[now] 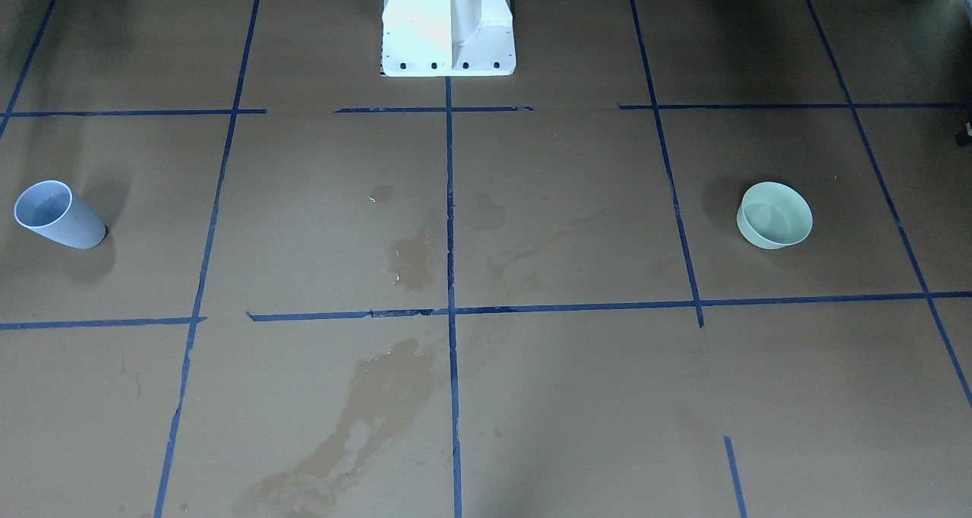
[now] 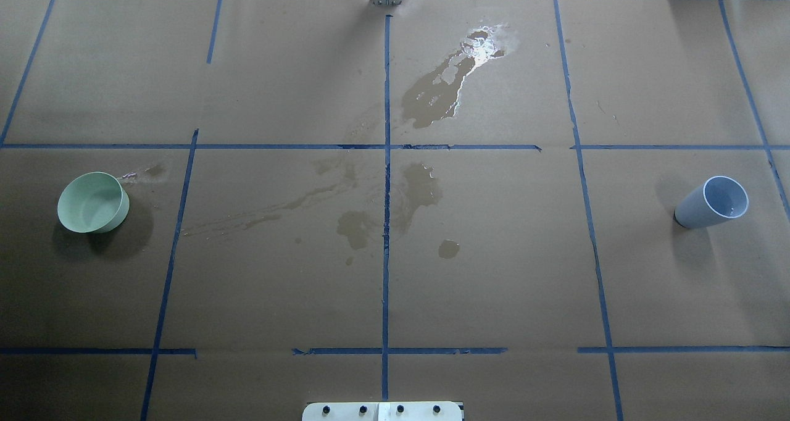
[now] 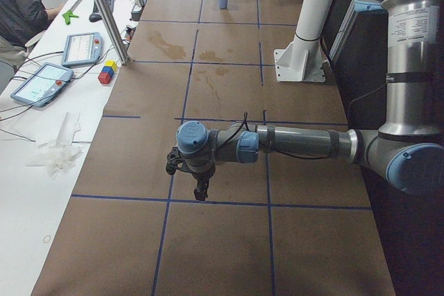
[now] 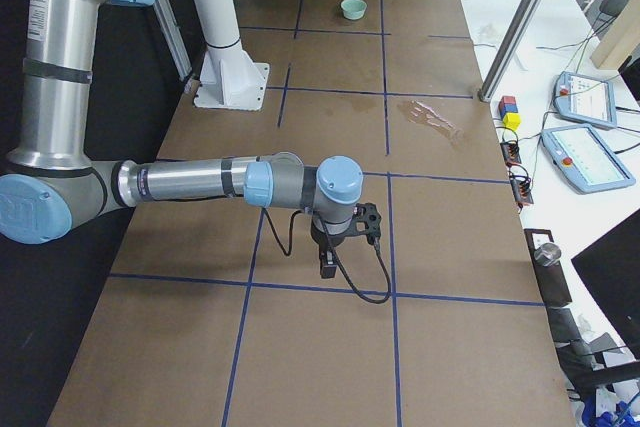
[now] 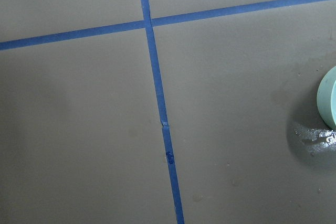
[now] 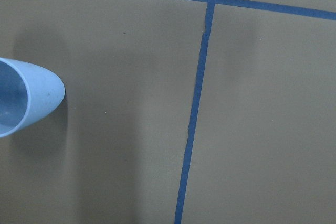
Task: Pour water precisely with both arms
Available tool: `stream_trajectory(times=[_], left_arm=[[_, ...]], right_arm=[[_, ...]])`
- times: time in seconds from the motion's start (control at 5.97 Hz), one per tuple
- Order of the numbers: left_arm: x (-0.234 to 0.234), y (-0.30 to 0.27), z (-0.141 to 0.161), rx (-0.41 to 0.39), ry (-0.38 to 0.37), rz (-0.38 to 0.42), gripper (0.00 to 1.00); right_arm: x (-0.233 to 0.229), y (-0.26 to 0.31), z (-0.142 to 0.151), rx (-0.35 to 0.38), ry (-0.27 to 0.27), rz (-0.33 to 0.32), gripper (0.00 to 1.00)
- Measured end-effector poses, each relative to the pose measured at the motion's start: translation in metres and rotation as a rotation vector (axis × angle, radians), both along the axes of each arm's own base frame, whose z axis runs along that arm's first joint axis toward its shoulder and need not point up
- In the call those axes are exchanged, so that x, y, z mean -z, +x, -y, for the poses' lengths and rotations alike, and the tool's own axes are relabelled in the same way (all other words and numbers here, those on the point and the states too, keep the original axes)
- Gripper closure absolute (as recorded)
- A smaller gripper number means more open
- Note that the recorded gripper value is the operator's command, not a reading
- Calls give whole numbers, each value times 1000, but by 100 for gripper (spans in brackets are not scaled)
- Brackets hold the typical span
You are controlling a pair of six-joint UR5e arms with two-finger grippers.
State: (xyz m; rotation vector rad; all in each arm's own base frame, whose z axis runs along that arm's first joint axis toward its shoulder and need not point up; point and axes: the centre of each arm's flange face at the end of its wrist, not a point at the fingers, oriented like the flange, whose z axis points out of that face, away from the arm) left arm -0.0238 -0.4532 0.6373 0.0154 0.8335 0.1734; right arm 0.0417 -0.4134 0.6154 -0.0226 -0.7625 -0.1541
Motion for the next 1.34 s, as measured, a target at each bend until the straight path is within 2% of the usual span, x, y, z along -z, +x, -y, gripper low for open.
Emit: stream_trajectory(times=[0.33, 0.67, 1.0, 1.17, 1.34], left_arm=[[3, 1, -1, -2, 6, -2, 0], [15, 2, 9, 5, 26, -7, 0], [30, 3, 35, 15, 56, 6, 0], [35, 4, 41, 18, 67, 5, 0], [42, 6, 43, 21, 83, 1, 0]], right_arm=[[2, 0, 1, 1, 5, 1, 0], [18, -1, 15, -1, 38, 2, 0], [22, -2, 22, -49, 6, 7, 0], [23, -3, 24, -61, 29, 11, 0], [25, -5, 27, -66, 78, 19, 0]])
